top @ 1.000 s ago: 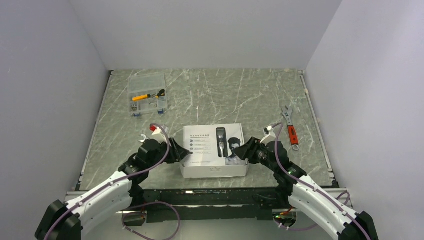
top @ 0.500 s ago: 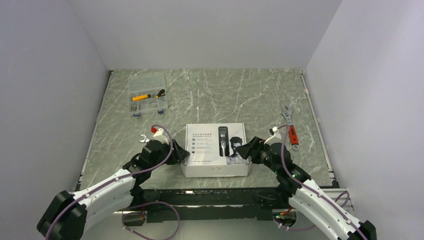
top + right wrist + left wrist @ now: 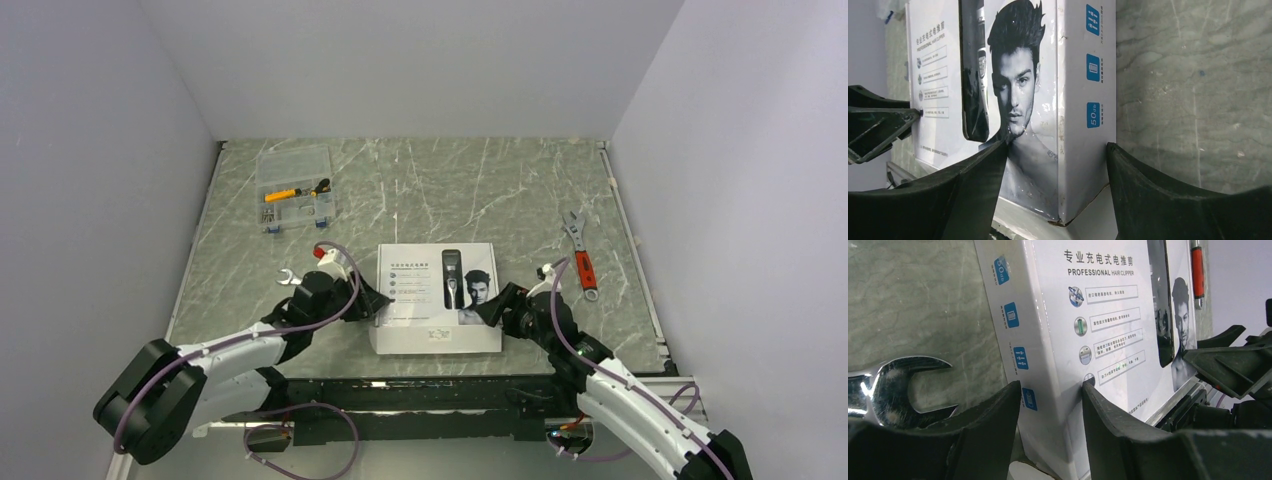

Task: Sort the hair-cutting tools
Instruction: Close the storage box at the center of the board.

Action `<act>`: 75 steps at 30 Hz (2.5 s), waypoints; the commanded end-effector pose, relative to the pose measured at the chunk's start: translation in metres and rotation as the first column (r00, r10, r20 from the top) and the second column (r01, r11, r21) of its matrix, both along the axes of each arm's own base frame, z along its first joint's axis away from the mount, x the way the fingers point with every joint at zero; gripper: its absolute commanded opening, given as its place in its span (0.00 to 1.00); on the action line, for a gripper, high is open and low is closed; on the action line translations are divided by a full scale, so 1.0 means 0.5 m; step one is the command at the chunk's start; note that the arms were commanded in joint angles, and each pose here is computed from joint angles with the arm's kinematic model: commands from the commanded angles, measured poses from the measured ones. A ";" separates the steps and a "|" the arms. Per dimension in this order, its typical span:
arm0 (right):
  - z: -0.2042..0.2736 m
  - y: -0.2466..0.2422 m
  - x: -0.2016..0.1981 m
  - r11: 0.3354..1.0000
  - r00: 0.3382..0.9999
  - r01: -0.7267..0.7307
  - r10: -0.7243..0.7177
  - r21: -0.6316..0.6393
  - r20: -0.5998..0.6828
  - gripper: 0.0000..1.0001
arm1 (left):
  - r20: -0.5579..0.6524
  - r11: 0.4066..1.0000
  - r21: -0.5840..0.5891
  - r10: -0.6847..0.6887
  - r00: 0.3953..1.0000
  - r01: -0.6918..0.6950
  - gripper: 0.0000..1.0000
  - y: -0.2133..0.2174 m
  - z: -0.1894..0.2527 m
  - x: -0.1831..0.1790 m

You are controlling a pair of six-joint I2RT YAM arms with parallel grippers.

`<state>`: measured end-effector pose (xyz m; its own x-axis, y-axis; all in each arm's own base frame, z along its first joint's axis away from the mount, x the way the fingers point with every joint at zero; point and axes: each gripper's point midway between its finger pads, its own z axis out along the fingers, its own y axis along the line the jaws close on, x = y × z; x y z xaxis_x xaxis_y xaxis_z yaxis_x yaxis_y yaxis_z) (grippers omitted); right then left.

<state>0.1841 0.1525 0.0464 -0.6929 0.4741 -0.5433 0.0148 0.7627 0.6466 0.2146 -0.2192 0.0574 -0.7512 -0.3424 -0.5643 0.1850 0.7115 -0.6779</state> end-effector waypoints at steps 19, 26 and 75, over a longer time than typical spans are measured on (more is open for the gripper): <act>0.062 0.073 0.093 0.996 0.980 -0.073 0.061 0.058 0.188 0.70 | 0.014 0.996 0.053 0.068 0.998 -0.069 0.48 -0.002 -0.021 0.137; 0.082 0.067 0.117 0.997 0.976 -0.082 0.081 -0.004 0.204 0.77 | 0.018 0.993 0.045 0.104 0.994 -0.105 0.58 0.012 -0.004 0.148; 0.040 0.022 0.179 0.999 0.994 -0.030 0.029 0.011 0.107 0.47 | 0.010 0.980 0.037 0.196 0.981 -0.196 0.29 0.042 -0.025 0.121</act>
